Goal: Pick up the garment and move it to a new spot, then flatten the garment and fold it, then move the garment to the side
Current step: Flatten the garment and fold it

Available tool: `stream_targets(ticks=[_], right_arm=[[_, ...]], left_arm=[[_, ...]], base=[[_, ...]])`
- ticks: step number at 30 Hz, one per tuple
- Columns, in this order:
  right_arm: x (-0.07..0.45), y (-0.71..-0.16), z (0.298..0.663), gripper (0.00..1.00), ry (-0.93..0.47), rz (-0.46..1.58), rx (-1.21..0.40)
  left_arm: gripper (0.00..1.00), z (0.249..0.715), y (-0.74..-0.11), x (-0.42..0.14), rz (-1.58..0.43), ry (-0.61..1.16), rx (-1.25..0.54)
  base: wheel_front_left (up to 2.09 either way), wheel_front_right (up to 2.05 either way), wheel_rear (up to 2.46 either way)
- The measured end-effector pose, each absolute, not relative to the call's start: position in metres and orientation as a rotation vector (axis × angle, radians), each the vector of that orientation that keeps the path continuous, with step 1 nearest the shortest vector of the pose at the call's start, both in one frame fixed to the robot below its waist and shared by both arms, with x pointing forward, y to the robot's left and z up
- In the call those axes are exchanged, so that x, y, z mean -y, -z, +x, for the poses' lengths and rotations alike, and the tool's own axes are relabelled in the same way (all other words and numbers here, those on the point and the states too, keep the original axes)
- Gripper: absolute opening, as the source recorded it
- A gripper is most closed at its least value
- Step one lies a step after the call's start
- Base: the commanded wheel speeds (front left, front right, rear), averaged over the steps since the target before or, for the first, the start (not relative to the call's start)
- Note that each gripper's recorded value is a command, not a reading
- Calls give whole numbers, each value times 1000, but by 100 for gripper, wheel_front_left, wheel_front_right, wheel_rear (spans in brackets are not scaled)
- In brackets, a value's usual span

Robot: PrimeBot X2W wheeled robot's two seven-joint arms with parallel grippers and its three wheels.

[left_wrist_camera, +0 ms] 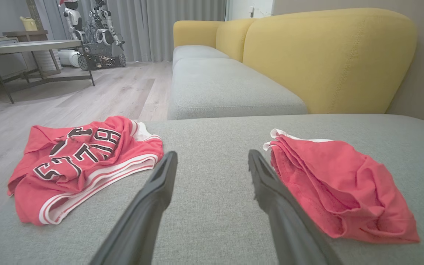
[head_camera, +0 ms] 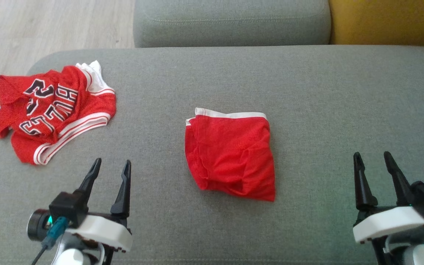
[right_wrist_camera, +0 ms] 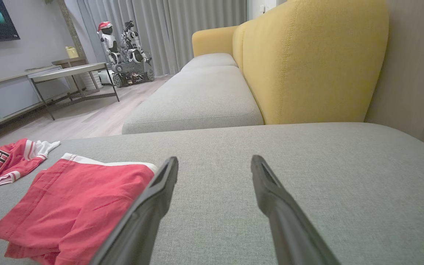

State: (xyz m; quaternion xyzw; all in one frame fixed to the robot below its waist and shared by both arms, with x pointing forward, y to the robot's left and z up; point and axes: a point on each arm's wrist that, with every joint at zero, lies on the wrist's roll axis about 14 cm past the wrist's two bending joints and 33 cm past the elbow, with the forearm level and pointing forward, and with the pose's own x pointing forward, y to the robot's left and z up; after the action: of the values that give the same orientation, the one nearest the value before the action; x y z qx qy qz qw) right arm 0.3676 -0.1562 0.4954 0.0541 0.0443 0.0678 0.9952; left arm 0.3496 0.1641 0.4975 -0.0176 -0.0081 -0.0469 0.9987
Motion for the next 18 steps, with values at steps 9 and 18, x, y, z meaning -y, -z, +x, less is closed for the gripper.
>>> stream_targets(ticks=[9,18], right_arm=[[159,-497,364,100,-127,115,-93],[159,-497,363,100,-129,115,-94]], left_arm=[[100,348,-499,-165,-29,90,21],[100,348,-499,-164,-25,91,20]], base=[[0,0,0],[0,0,0]])
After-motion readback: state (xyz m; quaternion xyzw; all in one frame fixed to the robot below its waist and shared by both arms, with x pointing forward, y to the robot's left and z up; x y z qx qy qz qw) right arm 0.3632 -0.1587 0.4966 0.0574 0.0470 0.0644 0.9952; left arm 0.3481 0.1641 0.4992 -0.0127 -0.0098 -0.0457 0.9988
